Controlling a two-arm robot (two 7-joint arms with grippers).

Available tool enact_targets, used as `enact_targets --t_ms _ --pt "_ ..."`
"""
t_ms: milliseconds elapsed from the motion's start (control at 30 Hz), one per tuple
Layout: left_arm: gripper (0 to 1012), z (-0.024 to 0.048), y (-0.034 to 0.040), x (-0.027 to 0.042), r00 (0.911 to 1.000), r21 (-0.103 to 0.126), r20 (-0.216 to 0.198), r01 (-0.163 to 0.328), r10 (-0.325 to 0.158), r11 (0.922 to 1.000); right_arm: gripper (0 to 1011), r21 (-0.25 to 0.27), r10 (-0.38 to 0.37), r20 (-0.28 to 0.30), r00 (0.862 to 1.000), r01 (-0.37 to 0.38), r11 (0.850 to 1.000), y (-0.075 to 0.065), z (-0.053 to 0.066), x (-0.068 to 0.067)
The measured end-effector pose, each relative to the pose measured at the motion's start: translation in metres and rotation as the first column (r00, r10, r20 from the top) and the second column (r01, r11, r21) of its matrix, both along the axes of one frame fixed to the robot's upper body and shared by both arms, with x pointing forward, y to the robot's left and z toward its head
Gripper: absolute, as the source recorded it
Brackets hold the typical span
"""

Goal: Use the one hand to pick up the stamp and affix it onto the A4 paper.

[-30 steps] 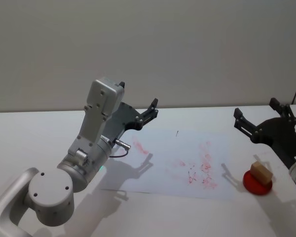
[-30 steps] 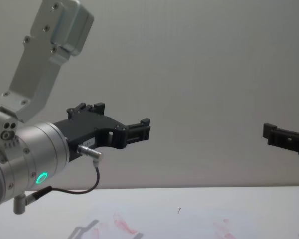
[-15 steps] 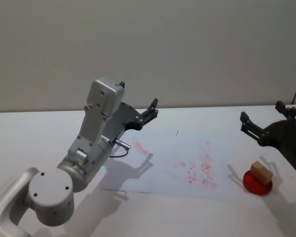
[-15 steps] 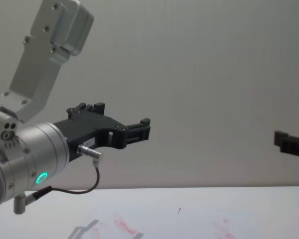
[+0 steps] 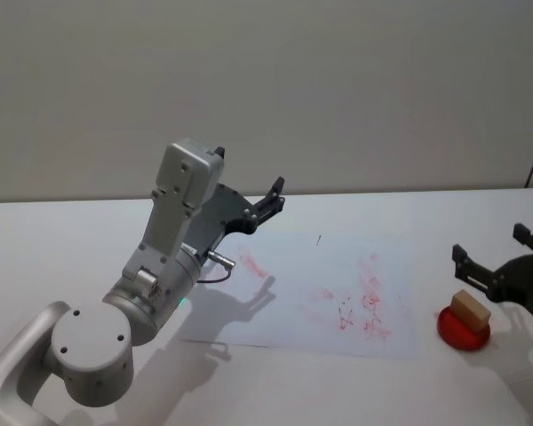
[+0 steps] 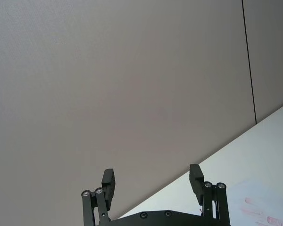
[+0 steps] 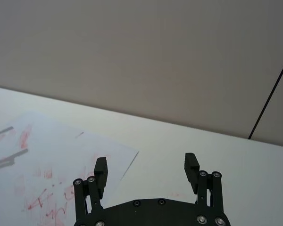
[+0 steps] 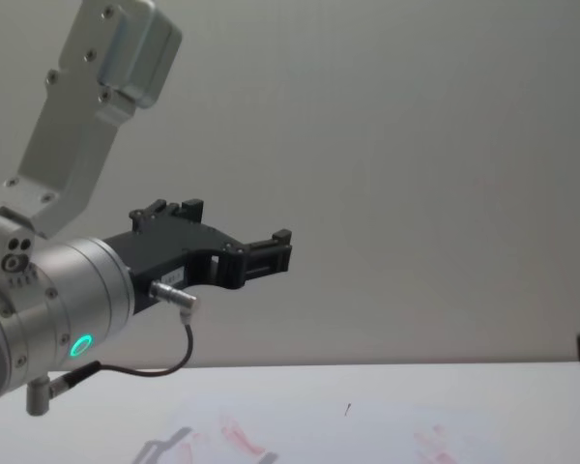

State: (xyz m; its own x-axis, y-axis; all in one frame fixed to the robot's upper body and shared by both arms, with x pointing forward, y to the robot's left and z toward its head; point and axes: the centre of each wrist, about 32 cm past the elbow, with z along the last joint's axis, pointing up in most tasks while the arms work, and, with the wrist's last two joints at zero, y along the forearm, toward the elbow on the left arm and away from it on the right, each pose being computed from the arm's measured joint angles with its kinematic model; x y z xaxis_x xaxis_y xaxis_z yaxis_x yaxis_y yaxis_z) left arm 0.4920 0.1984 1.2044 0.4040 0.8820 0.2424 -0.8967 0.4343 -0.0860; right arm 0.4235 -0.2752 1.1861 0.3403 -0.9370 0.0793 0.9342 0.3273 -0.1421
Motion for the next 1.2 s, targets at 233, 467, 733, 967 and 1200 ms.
enact_targets --t_ms 233,467,733,967,1200 --pt "1001 0.0 0.0 0.0 1.0 0.0 0.0 0.0 0.0 1.0 1001 -0.038 0.014 -0.065 0.998 -0.016 0.999 -0.006 -0.002 -0.005" --pt "1001 0.0 0.0 0.0 1.0 0.0 0.0 0.0 0.0 1.0 1001 -0.077 0.033 -0.117 0.993 -0.042 0.996 -0.008 -0.004 -0.006" --pt "1001 0.0 0.0 0.0 1.0 0.0 0.0 0.0 0.0 1.0 1001 -0.108 0.046 -0.159 0.986 -0.064 0.992 -0.008 -0.007 -0.004" --pt "1001 0.0 0.0 0.0 1.0 0.0 0.0 0.0 0.0 1.0 1001 -0.127 0.052 -0.191 0.98 -0.077 0.989 -0.007 -0.011 -0.001" --pt "1001 0.0 0.0 0.0 1.0 0.0 0.0 0.0 0.0 1.0 1001 -0.14 0.056 -0.215 0.975 -0.087 0.986 -0.005 -0.015 0.003"
